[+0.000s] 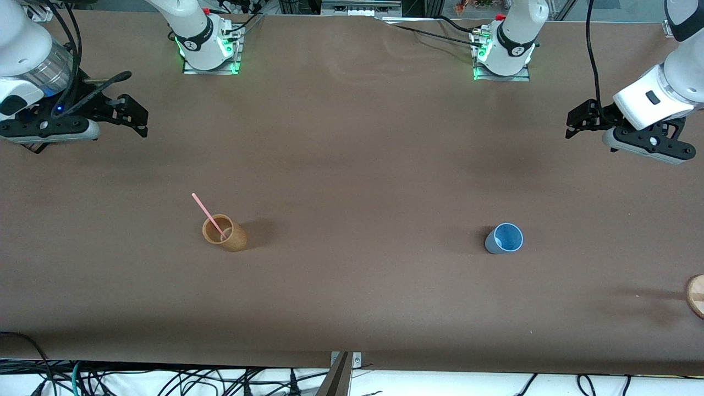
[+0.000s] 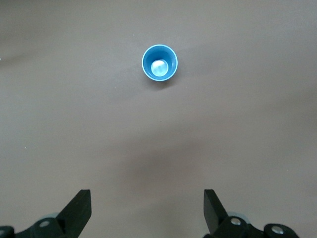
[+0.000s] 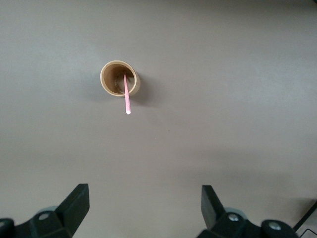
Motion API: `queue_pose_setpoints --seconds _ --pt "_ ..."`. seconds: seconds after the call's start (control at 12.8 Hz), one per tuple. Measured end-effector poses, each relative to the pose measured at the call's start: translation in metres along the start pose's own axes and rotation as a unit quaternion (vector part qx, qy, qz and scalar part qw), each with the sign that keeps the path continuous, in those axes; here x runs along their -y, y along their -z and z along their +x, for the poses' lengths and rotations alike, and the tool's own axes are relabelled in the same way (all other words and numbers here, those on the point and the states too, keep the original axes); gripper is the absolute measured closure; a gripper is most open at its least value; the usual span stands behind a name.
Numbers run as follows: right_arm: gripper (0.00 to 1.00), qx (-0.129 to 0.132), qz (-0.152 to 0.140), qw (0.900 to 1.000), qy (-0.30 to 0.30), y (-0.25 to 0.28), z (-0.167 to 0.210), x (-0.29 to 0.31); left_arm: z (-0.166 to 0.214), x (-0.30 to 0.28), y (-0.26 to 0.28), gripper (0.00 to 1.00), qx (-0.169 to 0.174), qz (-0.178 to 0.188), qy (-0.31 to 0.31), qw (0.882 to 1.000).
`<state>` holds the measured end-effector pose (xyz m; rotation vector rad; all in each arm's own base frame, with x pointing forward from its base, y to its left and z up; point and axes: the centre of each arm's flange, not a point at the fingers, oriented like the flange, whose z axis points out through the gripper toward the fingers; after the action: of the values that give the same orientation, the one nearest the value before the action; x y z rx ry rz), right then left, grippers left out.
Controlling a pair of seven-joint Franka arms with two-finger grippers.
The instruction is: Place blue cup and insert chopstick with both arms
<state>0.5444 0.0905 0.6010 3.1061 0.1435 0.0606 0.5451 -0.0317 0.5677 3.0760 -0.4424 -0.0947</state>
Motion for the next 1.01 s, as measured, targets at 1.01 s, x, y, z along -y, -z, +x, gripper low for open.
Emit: queue_pose_setpoints --seconds 1.01 --pt "0.0 -0.002 0.0 1.0 0.007 0.005 -0.001 0.007 0.009 0.012 0.001 0.0 -0.003 0.0 0.009 1.0"
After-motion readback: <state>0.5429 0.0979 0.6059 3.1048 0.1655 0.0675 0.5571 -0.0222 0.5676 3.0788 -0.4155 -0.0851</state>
